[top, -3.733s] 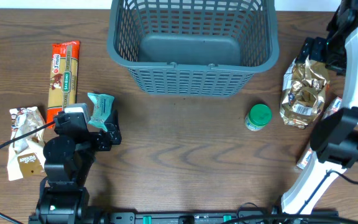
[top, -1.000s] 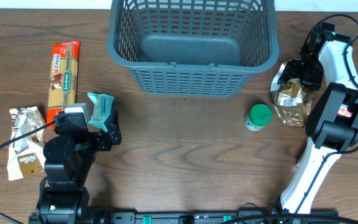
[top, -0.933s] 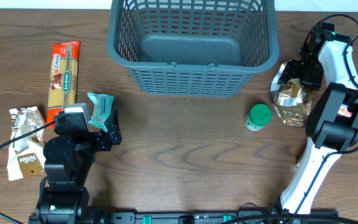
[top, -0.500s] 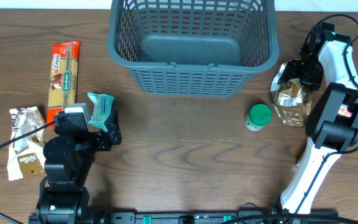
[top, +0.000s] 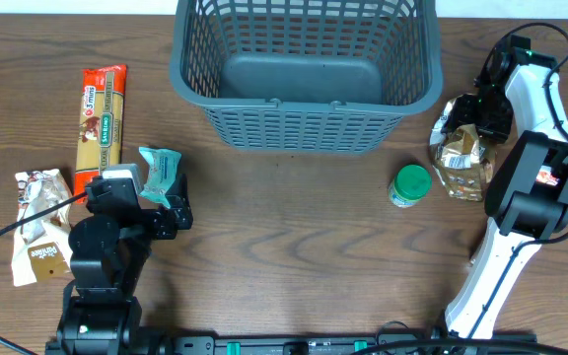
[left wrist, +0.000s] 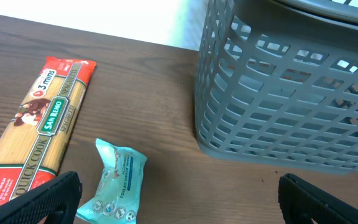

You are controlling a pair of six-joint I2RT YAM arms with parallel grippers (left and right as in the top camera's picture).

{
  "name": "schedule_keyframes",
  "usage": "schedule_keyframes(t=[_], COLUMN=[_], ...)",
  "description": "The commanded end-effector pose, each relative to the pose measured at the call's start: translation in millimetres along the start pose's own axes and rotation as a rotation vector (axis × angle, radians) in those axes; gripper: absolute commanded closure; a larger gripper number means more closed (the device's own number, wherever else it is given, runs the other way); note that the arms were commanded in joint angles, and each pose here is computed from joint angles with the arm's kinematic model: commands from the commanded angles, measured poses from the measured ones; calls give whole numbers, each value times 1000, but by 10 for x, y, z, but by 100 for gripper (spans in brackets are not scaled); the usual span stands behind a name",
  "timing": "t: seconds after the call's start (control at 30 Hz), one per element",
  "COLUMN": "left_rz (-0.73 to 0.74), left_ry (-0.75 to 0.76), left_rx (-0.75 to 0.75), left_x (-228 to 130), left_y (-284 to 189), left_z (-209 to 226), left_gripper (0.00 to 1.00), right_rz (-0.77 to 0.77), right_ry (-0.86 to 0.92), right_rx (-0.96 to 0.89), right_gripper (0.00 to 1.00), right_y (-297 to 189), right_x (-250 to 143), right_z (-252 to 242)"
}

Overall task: Pack container
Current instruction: 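Close the right gripper on the gold snack bag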

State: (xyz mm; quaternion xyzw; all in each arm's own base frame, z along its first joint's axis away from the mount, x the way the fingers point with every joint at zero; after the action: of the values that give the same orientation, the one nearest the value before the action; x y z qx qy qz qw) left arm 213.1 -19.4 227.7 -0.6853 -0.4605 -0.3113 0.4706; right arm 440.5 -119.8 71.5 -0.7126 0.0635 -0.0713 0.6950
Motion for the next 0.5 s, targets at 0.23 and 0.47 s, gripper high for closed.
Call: schedule_keyframes(t=[0.23,0.47], left_rz=[-31,-31], left_ry=[-8,-8], left_rx=[-2,-2], left_x=[108,108], left_y=[-39,-39], left_z=[-37,-37], left_gripper=[1,2], right_rz=[206,178], right_ry=[-11,-10], right_rx=[-9,-11], right_gripper=[99,99], right_y=[632,539], right_x=[-324,-291], right_z=[63,59])
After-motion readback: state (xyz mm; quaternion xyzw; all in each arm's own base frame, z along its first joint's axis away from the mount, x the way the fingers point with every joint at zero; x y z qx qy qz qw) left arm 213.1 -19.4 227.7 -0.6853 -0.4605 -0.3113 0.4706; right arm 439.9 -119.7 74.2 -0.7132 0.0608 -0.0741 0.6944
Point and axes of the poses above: each gripper's point midway between its finger pads, its own y axis out along the fingers, its own z axis along the line the jaws close on, x = y × z, the point moved 6 cm from there along -y, back along the fingers, and after that the axes turned 9 degrees about -y, right-handed, at the moved point
